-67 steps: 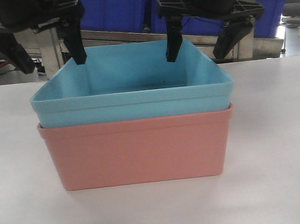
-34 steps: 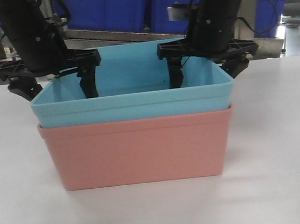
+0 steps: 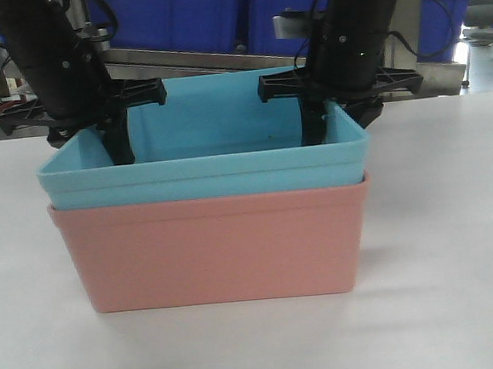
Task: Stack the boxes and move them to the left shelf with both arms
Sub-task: 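Lift the stacked bins off the table with both grippers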
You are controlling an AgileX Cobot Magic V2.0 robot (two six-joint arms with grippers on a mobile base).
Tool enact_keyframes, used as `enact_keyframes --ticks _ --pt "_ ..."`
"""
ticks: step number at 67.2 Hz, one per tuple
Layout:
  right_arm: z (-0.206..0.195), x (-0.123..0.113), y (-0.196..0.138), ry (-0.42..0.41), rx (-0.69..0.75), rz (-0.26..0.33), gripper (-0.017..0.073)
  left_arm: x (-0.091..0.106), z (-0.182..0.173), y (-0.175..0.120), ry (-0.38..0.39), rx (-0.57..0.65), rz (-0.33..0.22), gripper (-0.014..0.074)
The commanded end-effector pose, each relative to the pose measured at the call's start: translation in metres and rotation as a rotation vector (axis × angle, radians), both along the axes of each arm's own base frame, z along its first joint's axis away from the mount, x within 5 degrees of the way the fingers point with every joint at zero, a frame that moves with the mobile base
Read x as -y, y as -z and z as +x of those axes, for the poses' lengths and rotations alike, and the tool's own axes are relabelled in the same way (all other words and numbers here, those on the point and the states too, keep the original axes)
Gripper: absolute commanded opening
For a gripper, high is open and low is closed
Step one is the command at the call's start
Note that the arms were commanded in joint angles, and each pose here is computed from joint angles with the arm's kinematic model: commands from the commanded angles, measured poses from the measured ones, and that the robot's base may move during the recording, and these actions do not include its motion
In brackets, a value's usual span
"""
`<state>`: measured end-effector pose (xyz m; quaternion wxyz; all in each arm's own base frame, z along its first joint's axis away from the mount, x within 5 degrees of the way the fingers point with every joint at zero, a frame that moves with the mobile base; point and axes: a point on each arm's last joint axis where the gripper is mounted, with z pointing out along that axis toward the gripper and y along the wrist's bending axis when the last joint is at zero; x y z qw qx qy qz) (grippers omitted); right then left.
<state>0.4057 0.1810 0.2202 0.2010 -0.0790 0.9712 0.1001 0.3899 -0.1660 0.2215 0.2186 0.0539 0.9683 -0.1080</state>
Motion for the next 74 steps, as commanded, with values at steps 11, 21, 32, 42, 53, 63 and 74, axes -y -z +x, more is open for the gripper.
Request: enact_keyframes --ticks 11,21,32,42,53,63,74 --pt "-0.002 0.004 -0.042 0.003 0.122 0.022 0.0055 0.0 -0.004 -0.027 -0.02 0.053 -0.044 -0.0003" --pt "-0.008 0.008 -0.06 0.0 0.159 0.025 0.0055 -0.003 -0.011 -0.044 -0.022 0.069 -0.053 -0.0003" --pt "-0.019 0.013 -0.087 -0.003 0.213 0.034 0.0055 -0.009 -0.025 -0.078 -0.028 0.127 -0.08 -0.0003" --pt "-0.033 0.022 -0.119 0.001 0.29 0.037 0.0055 -0.018 -0.042 -0.113 -0.065 0.198 -0.114 -0.0003" --pt "-0.053 0.033 -0.148 0.011 0.357 0.04 0.0055 -0.023 -0.061 -0.141 -0.064 0.246 -0.143 -0.0003" --pt "-0.078 0.041 -0.16 0.002 0.386 0.045 0.0055 -0.021 -0.083 -0.154 -0.049 0.259 -0.125 -0.0003" --pt "-0.108 0.037 -0.16 -0.031 0.419 0.072 0.0055 -0.005 -0.107 -0.155 -0.029 0.274 -0.105 -0.0003"
